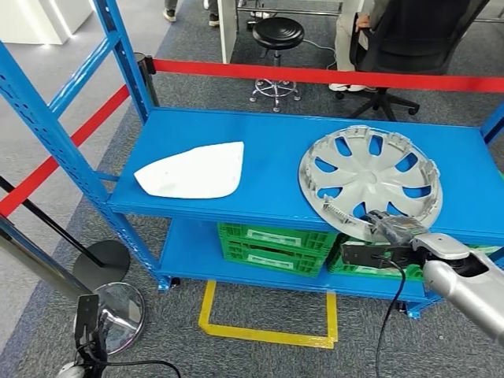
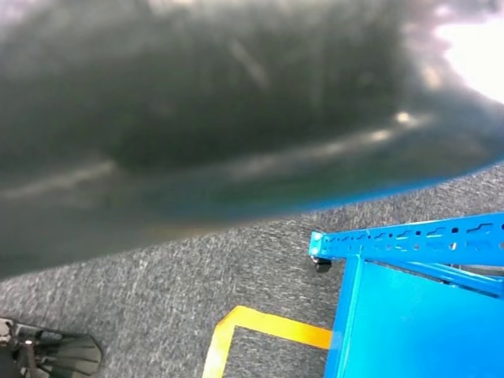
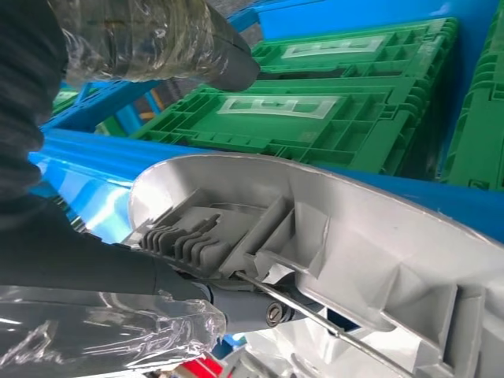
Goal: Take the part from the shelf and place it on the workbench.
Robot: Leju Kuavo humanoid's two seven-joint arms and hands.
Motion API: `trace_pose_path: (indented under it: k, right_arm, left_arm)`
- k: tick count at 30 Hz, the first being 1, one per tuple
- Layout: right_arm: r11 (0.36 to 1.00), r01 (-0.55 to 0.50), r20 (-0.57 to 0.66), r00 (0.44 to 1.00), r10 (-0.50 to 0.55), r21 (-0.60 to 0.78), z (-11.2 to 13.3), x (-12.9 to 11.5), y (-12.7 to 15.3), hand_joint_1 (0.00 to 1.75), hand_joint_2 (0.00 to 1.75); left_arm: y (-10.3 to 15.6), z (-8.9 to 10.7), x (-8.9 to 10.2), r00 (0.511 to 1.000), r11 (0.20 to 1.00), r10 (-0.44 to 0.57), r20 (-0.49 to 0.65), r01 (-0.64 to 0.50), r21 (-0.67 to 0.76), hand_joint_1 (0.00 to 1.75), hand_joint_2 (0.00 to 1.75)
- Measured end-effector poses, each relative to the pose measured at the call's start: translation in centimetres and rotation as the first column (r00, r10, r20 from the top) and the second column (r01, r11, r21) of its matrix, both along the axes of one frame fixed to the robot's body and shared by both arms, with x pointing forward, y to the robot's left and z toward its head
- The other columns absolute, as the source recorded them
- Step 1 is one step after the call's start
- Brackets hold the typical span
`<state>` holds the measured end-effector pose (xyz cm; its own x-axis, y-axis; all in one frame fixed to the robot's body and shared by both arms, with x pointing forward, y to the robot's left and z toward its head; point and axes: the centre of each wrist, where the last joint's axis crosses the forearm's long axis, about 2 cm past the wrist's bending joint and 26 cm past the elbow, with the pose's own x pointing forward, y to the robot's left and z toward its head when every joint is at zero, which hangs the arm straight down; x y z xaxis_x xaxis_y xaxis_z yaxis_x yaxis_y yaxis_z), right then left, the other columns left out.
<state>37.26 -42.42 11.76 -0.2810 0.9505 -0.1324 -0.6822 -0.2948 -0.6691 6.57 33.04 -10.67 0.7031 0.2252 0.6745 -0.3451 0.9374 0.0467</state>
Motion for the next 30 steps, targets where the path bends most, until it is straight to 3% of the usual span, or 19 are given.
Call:
trace_pose_path:
  k: [30]
  right_arm:
    - [0.987, -0.113, 0.059, 0.991, 0.12, -0.111, -2.3, -2.0, 2.2, 0.0, 1.75]
  left_arm:
    - [-0.2, -0.2, -1.1, 0.999, 1.0, 0.029, -0.016, -0.029, 0.001, 0.0, 0.0]
